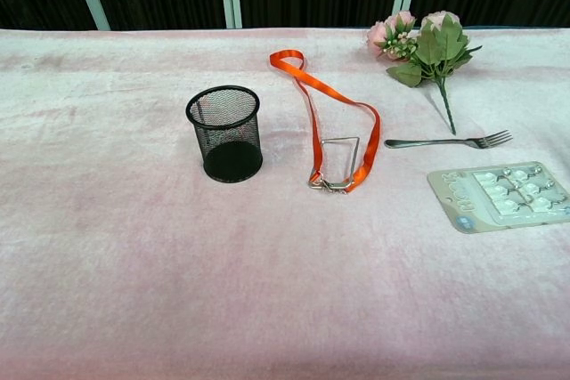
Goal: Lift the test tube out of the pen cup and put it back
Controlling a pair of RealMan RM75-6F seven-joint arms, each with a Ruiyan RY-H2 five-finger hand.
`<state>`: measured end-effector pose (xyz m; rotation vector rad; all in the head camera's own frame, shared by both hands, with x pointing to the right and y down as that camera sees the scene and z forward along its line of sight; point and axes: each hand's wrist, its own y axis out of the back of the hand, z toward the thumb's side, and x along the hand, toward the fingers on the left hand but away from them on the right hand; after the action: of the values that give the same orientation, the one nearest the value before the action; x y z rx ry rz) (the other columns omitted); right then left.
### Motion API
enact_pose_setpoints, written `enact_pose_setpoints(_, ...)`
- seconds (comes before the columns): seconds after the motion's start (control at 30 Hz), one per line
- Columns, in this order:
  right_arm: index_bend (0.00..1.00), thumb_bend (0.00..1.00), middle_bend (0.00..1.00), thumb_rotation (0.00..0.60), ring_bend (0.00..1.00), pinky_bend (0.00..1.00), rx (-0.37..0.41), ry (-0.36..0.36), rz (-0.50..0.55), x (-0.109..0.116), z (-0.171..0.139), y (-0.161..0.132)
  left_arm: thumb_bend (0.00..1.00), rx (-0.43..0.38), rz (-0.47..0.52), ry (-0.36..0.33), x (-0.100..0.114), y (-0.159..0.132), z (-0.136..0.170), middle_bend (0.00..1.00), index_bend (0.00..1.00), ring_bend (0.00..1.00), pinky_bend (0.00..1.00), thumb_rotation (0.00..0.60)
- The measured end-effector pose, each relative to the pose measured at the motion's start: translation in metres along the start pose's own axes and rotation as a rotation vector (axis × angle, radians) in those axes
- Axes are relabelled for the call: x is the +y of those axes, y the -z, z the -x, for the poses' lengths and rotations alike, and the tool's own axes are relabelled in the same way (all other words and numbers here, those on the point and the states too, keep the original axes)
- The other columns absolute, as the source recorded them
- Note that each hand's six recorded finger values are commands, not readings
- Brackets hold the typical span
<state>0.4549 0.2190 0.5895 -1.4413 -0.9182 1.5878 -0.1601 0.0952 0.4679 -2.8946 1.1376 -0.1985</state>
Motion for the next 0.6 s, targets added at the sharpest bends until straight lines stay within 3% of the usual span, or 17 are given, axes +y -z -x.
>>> enact_pose_setpoints(0.17, 0.08, 0.21, 0.06, 0.6, 0.15, 0.18, -0.001, -0.001, 0.002, 0.0, 0.0, 0.001, 0.42, 0.01, -0.354, -0.052, 0.002, 0.019, -0.002, 0.27, 0.64, 0.0, 0.09, 0.6)
enact_pose_setpoints(0.27, 0.08, 0.21, 0.06, 0.6, 0.15, 0.18, -0.003, -0.001, 0.004, 0.0, 0.001, 0.001, 0.42, 0.05, -0.476, -0.091, 0.008, 0.034, -0.004, 0.27, 0.64, 0.0, 0.09, 0.6)
enact_pose_setpoints(0.37, 0.08, 0.21, 0.06, 0.6, 0.15, 0.18, -0.003, -0.004, 0.003, -0.001, 0.0, 0.001, 0.42, 0.123, -0.489, -0.118, 0.016, 0.052, -0.007, 0.27, 0.64, 0.0, 0.09, 0.6)
enact_pose_setpoints(0.6, 0.08, 0.21, 0.06, 0.6, 0.15, 0.18, -0.005, -0.001, -0.003, -0.001, 0.001, 0.001, 0.42, 0.256, -0.364, -0.136, 0.03, 0.082, -0.009, 0.27, 0.64, 0.0, 0.09, 0.6)
